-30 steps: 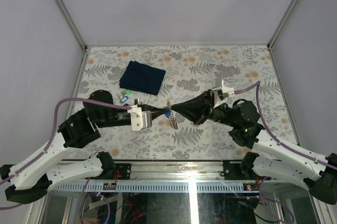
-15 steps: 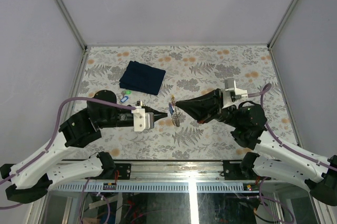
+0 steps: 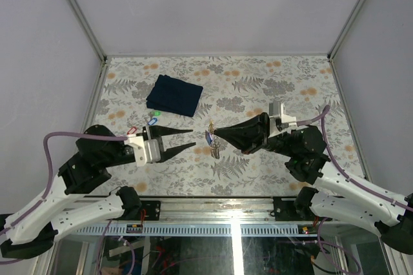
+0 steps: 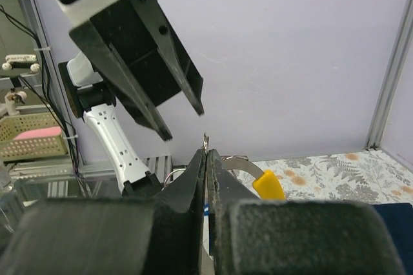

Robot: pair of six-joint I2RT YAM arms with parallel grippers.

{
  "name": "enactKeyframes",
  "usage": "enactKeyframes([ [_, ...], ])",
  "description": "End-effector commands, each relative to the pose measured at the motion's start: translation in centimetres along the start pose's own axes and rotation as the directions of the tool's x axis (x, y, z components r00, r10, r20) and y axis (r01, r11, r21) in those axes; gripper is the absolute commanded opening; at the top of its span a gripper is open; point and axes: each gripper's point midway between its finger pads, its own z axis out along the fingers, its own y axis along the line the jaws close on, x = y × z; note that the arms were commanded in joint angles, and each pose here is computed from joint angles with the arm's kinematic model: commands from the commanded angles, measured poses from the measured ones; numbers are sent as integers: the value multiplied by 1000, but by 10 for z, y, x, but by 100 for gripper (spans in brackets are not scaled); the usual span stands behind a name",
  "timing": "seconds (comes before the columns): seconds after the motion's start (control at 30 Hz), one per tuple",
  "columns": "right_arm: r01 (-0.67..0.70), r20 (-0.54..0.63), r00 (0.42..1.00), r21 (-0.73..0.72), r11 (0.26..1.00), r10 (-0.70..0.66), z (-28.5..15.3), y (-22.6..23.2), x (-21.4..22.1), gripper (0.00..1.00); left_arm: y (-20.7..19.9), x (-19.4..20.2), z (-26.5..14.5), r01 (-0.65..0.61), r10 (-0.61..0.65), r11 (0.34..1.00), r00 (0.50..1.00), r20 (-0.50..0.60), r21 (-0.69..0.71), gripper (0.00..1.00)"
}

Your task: Put the keys on the keyring

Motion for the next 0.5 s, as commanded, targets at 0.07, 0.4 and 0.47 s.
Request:
enactKeyframes([
  [0.07, 133, 104, 987, -87, 987, -124, 5, 19, -43, 0, 13, -44, 3, 94, -74, 993, 966, 248, -72, 37],
  [0.4, 170, 142, 979, -150, 974, -149, 4, 33, -56, 0, 14, -56, 11, 194, -157, 979, 907, 391, -57, 36],
  [0.47, 175, 145, 978, -152, 973, -153, 4, 34, -57, 0, 11, -60, 13, 196, -166, 980, 897, 411, -33, 34],
])
